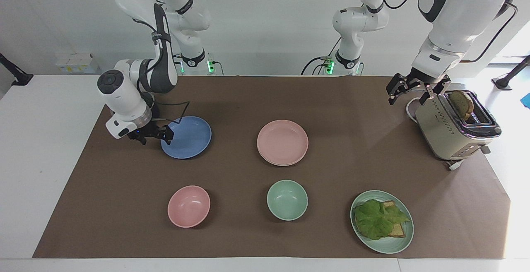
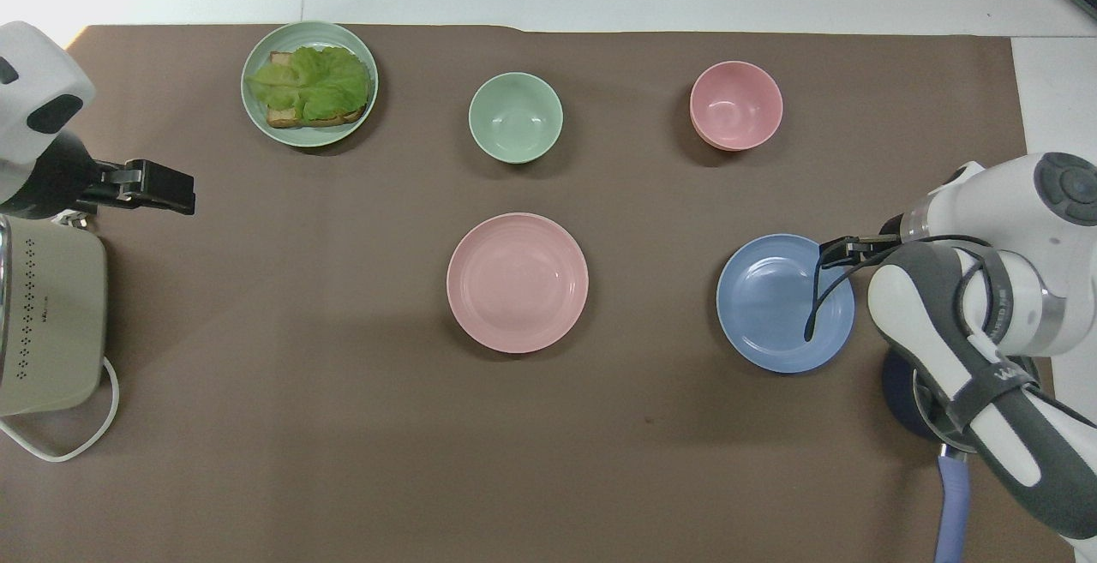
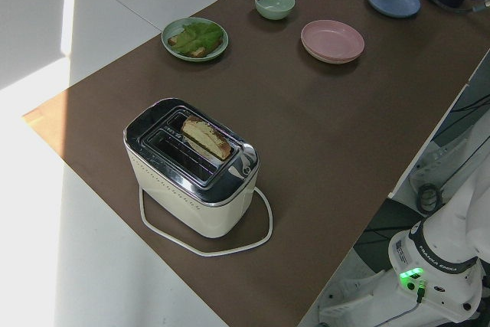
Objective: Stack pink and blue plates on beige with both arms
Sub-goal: 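Grasp the blue plate's rim with the right gripper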
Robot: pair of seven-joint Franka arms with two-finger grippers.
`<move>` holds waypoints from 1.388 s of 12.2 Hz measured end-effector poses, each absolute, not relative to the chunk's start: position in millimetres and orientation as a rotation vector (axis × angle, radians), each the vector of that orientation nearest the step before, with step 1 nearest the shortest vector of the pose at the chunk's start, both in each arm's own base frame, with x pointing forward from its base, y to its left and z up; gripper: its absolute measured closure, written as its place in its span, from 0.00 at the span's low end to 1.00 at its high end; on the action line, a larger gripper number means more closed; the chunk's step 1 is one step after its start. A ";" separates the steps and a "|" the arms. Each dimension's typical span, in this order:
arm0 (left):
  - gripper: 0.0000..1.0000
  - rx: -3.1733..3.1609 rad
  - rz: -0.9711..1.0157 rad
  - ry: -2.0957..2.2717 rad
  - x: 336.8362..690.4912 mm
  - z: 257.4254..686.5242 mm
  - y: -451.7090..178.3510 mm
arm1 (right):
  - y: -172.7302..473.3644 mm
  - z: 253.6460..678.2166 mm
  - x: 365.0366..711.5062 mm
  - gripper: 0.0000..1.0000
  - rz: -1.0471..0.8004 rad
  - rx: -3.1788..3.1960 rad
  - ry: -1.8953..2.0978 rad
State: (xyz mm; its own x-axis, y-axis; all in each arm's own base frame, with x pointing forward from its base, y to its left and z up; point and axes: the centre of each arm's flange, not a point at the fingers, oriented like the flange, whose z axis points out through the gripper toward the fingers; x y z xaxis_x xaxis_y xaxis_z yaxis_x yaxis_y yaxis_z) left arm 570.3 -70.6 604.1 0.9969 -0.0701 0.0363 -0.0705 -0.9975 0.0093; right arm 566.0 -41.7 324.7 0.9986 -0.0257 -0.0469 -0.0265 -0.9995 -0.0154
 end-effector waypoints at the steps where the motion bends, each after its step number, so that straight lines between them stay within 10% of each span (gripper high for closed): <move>1: 0.00 3.129 0.056 -0.107 570.5 604.0 -69.5 | -41.0 314.0 560.3 0.00 0.073 -3.124 0.031; 4: 0.00 3.130 0.056 -0.089 571.2 604.0 -62.9 | -40.0 298.2 549.6 0.14 0.096 -3.118 -0.032; 9: 0.00 3.131 0.055 -0.067 572.0 603.9 -55.0 | -39.9 294.3 541.4 0.83 0.118 -3.066 -0.118; 17: 0.00 3.131 0.055 -0.067 572.0 603.9 -55.0 | -22.9 344.4 562.9 0.95 0.060 -2.979 -0.067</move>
State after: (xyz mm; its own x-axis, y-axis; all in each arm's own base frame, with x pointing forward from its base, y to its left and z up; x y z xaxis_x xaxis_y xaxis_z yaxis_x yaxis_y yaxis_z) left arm 572.0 -55.0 603.9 0.9985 -0.0428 0.0352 -0.0431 -0.9990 0.0091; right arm 562.9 -22.9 344.4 0.9982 0.0481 -0.0364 0.0416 -0.9859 -0.1619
